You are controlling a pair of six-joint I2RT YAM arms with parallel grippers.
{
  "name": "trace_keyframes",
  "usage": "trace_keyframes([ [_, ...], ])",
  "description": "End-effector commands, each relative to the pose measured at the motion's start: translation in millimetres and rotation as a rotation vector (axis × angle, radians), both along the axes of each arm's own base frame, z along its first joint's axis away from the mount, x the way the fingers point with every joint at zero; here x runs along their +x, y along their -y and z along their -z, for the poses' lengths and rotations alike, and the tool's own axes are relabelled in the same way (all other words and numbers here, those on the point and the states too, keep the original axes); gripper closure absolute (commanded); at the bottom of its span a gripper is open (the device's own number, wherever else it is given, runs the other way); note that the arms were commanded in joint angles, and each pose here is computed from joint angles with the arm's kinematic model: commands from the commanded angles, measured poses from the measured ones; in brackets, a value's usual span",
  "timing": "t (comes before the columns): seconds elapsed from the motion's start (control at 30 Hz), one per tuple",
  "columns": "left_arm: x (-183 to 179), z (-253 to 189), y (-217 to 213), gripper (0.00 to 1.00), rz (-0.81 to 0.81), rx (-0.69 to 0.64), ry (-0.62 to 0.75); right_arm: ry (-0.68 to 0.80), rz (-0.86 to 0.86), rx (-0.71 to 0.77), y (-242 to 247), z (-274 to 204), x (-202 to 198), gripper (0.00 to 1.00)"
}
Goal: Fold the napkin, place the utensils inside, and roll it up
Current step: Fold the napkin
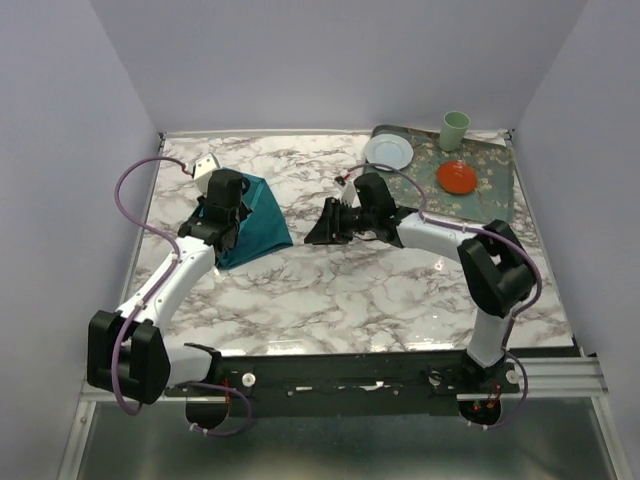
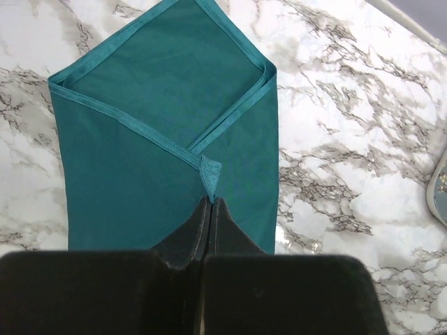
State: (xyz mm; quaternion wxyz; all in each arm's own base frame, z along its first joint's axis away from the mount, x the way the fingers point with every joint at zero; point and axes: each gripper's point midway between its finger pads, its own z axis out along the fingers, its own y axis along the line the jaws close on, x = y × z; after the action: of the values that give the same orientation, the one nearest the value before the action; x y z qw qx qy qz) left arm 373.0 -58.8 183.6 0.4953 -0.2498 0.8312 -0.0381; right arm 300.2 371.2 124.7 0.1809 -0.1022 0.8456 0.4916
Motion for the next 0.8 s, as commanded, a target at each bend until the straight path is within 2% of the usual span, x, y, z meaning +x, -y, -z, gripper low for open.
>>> trace_keyframes([
  [0.0, 5, 1, 10, 1.00, 0.025, -0.029, 0.021, 0.001, -0.024, 0.109, -35, -21, 30, 0.55],
  [0.07, 7, 3, 14, 1.00, 0.042, -0.031, 0.025, -0.038, -0.032, 0.118, -45, -6, 36, 0.55],
  [0.2, 16, 2, 25, 1.00, 0.110, -0.011, 0.024, -0.092, -0.018, 0.189, -56, -4, 42, 0.59],
  [0.53, 26, 30, 44, 1.00, 0.228, 0.050, -0.040, -0.157, 0.013, 0.172, -62, 20, 53, 0.59],
  [0.77, 27, 36, 62, 1.00, 0.262, 0.066, -0.027, -0.193, 0.013, 0.165, -67, 31, 57, 0.59],
])
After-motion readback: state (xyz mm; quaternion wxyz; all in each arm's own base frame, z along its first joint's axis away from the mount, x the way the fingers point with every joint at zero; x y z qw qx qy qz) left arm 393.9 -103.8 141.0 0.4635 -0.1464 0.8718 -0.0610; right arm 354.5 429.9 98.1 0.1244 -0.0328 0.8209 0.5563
